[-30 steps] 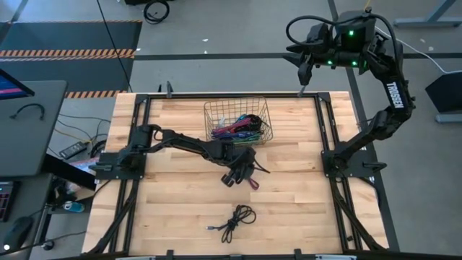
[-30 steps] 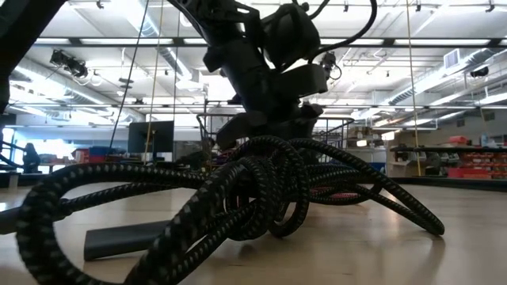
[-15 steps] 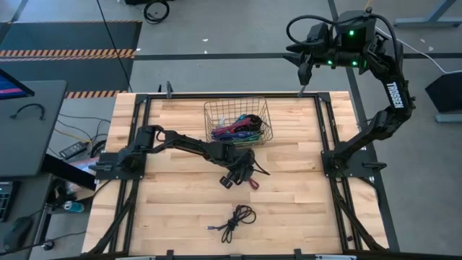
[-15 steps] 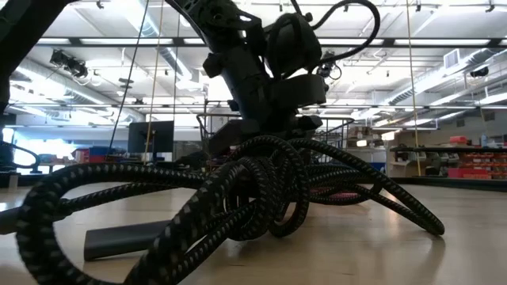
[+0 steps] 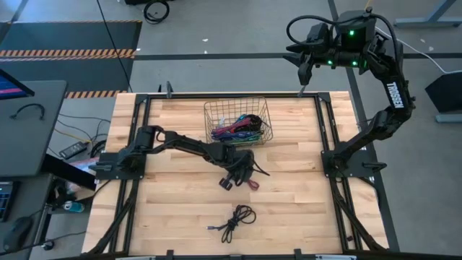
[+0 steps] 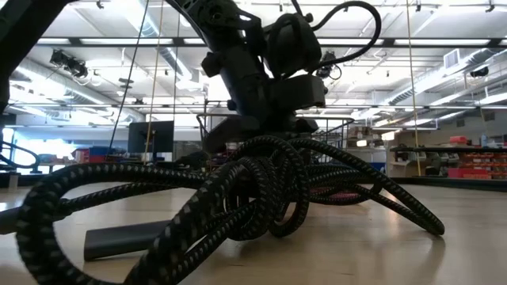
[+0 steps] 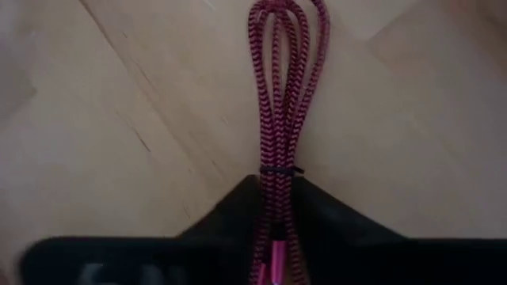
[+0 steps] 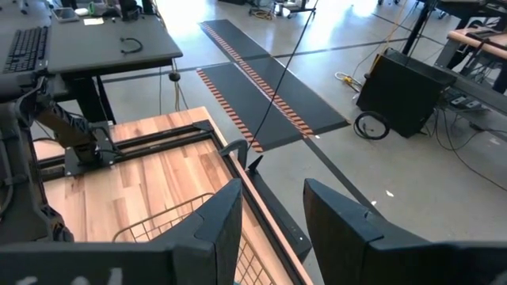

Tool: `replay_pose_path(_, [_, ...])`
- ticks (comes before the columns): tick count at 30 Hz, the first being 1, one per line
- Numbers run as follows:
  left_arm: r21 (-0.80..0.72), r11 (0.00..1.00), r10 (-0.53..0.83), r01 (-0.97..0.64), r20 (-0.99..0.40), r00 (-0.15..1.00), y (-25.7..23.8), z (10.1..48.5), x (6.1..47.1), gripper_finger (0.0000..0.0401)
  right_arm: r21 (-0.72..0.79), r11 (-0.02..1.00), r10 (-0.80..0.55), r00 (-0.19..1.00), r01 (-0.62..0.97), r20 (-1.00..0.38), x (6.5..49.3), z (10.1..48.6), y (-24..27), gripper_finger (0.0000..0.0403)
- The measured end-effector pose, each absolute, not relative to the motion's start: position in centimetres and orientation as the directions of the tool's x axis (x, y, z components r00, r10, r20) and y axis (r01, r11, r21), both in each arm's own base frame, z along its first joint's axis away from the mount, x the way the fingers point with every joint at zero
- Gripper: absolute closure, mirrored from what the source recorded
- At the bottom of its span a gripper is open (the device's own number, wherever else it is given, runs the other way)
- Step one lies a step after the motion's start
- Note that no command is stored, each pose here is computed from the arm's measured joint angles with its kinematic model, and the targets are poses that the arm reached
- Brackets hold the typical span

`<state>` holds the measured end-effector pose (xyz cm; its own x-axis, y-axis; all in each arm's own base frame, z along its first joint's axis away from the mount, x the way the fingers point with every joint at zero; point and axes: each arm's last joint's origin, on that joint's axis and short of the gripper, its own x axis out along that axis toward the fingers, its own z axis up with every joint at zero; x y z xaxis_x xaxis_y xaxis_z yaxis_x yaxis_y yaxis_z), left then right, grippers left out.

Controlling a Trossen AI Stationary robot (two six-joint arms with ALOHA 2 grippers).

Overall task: Pick and place USB-C Cables
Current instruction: Put the pink charger cable into the wire basket

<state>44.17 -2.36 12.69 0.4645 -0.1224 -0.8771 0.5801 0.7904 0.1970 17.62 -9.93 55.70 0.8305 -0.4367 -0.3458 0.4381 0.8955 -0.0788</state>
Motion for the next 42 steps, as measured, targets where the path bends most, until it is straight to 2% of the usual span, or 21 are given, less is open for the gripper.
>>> replay_pose_path(3, [0.175, 0.803, -0.124, 0.570, -0.886, 0.447, -2.5, 12.6, 44.0, 0.0376, -0.079, 0.895, -0.437, 0.830, 0.439, -0.346, 17.6, 55.7, -9.9, 0.0261])
replay_pose_path(8, [0.158, 0.830, -0.124, 0.535, -0.883, 0.452, -2.8, 13.1, 43.9, 0.0381, -0.081, 0.894, -0.441, 0.828, 0.442, -0.346, 17.6, 55.7, -9.9, 0.0262])
replay_pose_path(11, [0.139, 0.857, -0.121, 0.496, -0.882, 0.455, -2.9, 14.7, 43.8, 0.0382, -0.080, 0.894, -0.440, 0.829, 0.441, -0.346, 17.6, 55.7, -9.9, 0.0262])
replay_pose_path(14, [0.169, 0.875, -0.127, 0.454, -0.824, 0.552, -2.9, 19.2, 44.5, 0.0382, -0.080, 0.894, -0.440, 0.828, 0.442, -0.346, 17.6, 55.7, -9.9, 0.0262])
replay_pose_path(19, [0.172, 0.892, -0.134, 0.417, -0.782, 0.609, -3.0, 25.3, 45.3, 0.0382, -0.068, 0.892, -0.440, 0.828, 0.446, -0.348, 17.6, 55.7, -9.9, 0.0262])
replay_pose_path(22, [0.209, 0.897, -0.134, 0.390, -0.711, 0.690, -3.0, 29.9, 45.6, 0.0382, -0.067, 0.893, -0.439, 0.826, 0.446, -0.353, 17.6, 55.6, -9.9, 0.0262])
replay_pose_path(29, [0.264, 0.947, 0.015, 0.185, -0.608, 0.794, -0.7, 37.1, 45.0, 0.0382, -0.067, 0.892, -0.440, 0.826, 0.446, -0.353, 17.6, 55.6, -9.9, 0.0262])
replay_pose_path(34, [0.264, 0.964, 0.153, 0.036, -0.659, 0.737, 2.6, 39.2, 43.3, 0.0382, -0.071, 0.892, -0.441, 0.825, 0.446, -0.353, 17.6, 55.6, -9.9, 0.0262])
replay_pose_path(42, [0.187, 0.970, 0.244, -0.157, -0.774, 0.584, 9.0, 37.6, 41.5, 0.0382, -0.084, 0.892, -0.443, 0.825, 0.443, -0.351, 17.6, 55.7, -10.0, 0.0262])
